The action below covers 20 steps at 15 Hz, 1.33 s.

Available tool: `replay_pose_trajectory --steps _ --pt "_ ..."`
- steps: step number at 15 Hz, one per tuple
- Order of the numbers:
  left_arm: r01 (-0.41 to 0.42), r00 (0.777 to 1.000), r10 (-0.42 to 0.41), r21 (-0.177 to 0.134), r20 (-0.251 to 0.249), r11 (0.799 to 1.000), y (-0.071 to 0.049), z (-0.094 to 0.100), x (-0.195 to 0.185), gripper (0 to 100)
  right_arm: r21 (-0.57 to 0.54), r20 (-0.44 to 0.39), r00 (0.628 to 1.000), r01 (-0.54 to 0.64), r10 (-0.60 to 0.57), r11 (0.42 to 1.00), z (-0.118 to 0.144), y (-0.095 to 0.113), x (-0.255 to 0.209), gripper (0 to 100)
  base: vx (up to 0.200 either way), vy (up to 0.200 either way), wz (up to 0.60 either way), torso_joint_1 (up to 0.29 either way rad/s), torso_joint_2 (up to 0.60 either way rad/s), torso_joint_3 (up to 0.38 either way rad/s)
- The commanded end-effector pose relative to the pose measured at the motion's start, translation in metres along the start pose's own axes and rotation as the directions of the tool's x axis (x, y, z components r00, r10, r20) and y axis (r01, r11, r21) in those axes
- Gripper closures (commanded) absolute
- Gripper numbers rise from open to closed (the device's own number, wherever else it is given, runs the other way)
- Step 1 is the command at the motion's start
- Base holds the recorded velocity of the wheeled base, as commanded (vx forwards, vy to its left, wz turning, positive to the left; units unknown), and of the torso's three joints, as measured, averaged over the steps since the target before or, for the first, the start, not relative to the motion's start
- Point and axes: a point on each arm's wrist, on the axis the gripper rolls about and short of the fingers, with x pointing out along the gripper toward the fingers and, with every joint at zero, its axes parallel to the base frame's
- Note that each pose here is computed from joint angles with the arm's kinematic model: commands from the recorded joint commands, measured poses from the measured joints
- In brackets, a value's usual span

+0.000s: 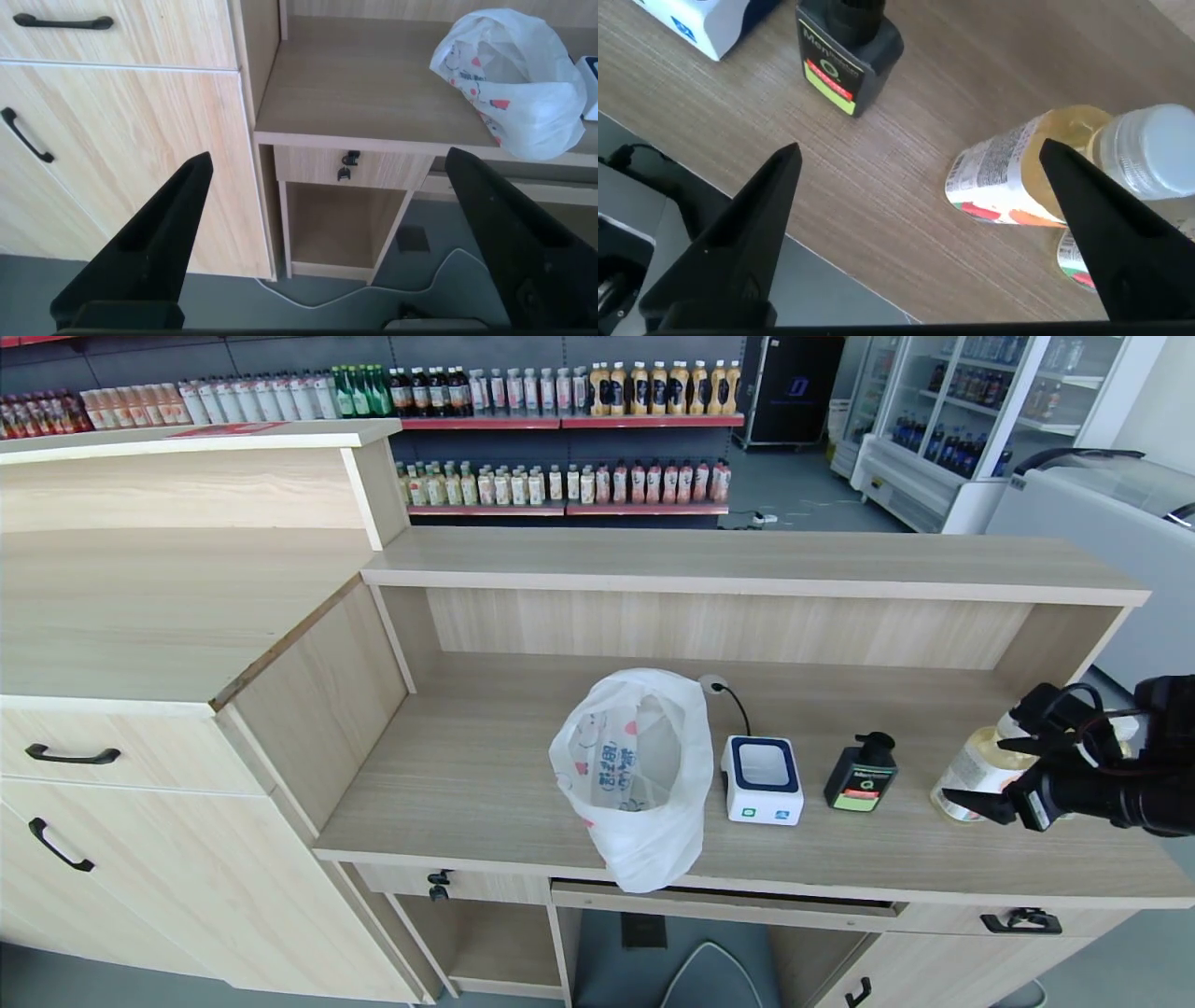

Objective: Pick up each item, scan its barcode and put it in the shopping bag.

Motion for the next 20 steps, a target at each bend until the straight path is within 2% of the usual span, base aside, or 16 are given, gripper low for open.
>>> replay_pose_trajectory --steps 1,3,8,13,20 --pt "0.0 1.0 0.0 0.0 0.001 1.0 0.0 0.0 0.0 0 -0.013 -0.002 0.999 -0.051 0.051 0.999 -0.011 -0.001 0.022 0 0.0 0.0 0.0 0.0 0.0 0.0" --pt "0.0 1.0 0.0 0.0 0.001 1.0 0.0 0.0 0.0 0 -0.029 0.0 0.997 -0.075 0.075 0.997 -0.013 0.0 0.033 0 0.0 0.0 0.0 0.0 0.0 0.0" --pt "0.0 1.0 0.0 0.0 0.001 1.0 0.0 0.0 0.0 0 -0.122 0.084 0.978 -0.179 0.19 0.976 0.005 0.012 0.08 0 0.0 0.0 0.0 0.0 0.0 0.0" --pt "0.0 1.0 0.0 0.0 0.001 1.0 0.0 0.0 0.0 0 -0.199 0.083 0.972 -0.2 0.22 0.959 0.006 0.019 0.102 0 0.0 0.0 0.0 0.0 0.0 0.0" --pt "0.0 1.0 0.0 0.0 0.001 1.0 0.0 0.0 0.0 0 -0.212 0.078 0.972 -0.2 0.22 0.957 0.001 0.018 0.114 0 0.0 0.0 0.0 0.0 0.0 0.0"
